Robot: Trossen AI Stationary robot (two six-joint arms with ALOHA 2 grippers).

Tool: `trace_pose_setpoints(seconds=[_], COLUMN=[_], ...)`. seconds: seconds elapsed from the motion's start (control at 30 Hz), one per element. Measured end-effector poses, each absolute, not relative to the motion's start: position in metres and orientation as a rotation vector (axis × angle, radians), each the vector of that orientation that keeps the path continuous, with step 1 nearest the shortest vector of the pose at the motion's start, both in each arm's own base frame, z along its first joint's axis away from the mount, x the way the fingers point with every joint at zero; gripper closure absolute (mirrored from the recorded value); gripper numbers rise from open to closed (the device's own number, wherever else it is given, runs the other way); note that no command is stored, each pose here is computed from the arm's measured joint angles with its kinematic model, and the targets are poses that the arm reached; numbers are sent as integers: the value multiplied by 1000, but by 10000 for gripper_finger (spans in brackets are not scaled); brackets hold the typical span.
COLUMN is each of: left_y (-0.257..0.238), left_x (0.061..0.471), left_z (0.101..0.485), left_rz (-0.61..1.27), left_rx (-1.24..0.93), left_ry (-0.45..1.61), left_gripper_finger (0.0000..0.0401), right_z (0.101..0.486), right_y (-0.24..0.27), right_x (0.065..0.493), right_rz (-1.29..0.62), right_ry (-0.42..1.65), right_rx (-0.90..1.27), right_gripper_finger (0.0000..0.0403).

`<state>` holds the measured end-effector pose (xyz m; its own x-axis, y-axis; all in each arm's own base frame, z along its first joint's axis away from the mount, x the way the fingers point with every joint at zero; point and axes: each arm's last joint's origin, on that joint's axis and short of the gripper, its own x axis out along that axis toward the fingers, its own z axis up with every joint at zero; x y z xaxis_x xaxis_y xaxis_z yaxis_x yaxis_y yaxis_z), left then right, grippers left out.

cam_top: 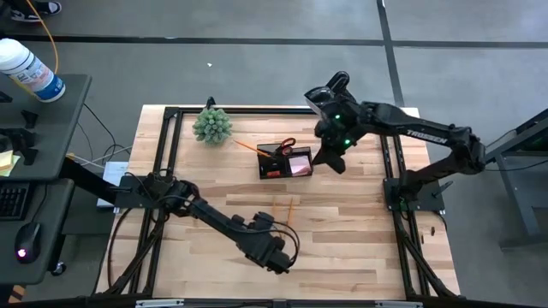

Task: Pick and place office supplies into organizer
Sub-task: Put the left pencil into the desk organizer

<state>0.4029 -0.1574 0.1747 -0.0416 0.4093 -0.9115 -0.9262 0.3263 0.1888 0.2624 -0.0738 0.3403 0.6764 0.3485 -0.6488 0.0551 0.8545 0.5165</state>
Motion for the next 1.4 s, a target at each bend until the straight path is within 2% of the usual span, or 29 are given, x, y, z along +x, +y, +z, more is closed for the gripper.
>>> trace_pose_setpoints(seconds=[0.33,0.47,0.6,0.9,1.17,1.27,1.4], left_y=[-161,-160,-163,-174,-194,-203,-209], left_x=[393,393,389,377,362,357,344], left_z=[199,202,210,233,246,244,239], left_rz=[1232,1229,1182,1046,978,956,926], left_rx=[-492,-504,-502,-420,-383,-348,-273], left_ry=[1070,1072,1118,1144,1101,1105,1139], left_gripper_finger=[400,401,401,401,401,401,401], right_z=[361,357,352,346,308,290,266], right_y=[-83,-75,-61,-33,-20,-20,-23], right_x=[239,235,233,257,294,308,325], right_rz=[113,144,145,239,359,298,63], right_ry=[728,796,880,871,991,1054,1144], right_rx=[554,575,494,372,229,248,399], right_gripper_finger=[401,400,400,400,399,401,399])
